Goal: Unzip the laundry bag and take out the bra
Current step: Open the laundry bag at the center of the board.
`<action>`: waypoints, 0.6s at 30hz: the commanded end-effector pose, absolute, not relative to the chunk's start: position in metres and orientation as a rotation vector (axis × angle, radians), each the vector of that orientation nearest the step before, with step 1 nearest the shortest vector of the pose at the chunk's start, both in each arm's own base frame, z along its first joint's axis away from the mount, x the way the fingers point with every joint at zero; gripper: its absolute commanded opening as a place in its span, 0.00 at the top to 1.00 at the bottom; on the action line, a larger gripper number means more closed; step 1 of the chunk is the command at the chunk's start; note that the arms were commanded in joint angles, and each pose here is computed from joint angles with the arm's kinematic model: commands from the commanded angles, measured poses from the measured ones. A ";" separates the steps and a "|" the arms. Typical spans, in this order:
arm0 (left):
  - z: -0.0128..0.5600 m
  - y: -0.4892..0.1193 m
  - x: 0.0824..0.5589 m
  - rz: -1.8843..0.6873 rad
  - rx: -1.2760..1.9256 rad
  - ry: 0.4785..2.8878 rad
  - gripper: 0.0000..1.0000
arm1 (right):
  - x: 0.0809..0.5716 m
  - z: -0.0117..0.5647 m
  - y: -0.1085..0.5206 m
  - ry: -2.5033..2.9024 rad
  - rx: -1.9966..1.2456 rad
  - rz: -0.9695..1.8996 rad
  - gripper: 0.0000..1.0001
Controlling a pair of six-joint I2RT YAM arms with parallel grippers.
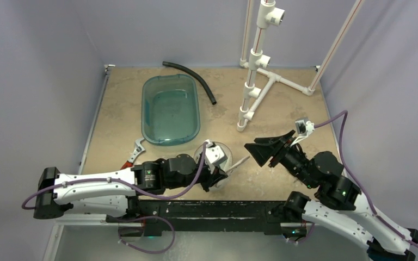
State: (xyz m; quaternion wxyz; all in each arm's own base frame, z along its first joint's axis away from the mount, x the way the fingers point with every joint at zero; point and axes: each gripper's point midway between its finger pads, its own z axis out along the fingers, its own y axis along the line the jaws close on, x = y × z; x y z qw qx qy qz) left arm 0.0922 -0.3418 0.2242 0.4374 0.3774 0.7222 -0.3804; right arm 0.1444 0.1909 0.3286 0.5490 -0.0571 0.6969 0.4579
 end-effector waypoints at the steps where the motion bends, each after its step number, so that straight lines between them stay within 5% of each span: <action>1: 0.246 -0.363 0.071 -0.967 1.038 1.686 0.96 | 0.149 0.330 0.178 1.638 -0.092 1.034 0.35; 11: 0.206 -0.393 0.009 -0.945 1.218 1.670 0.56 | 0.149 0.334 0.159 1.633 -0.063 0.966 0.35; 16: 0.222 -0.377 0.032 -0.908 1.024 1.689 0.45 | 0.147 0.331 0.161 1.649 -0.083 0.969 0.35; 18: 0.236 -0.357 0.053 -0.878 0.853 1.696 0.31 | 0.146 0.326 0.165 1.665 -0.108 0.975 0.35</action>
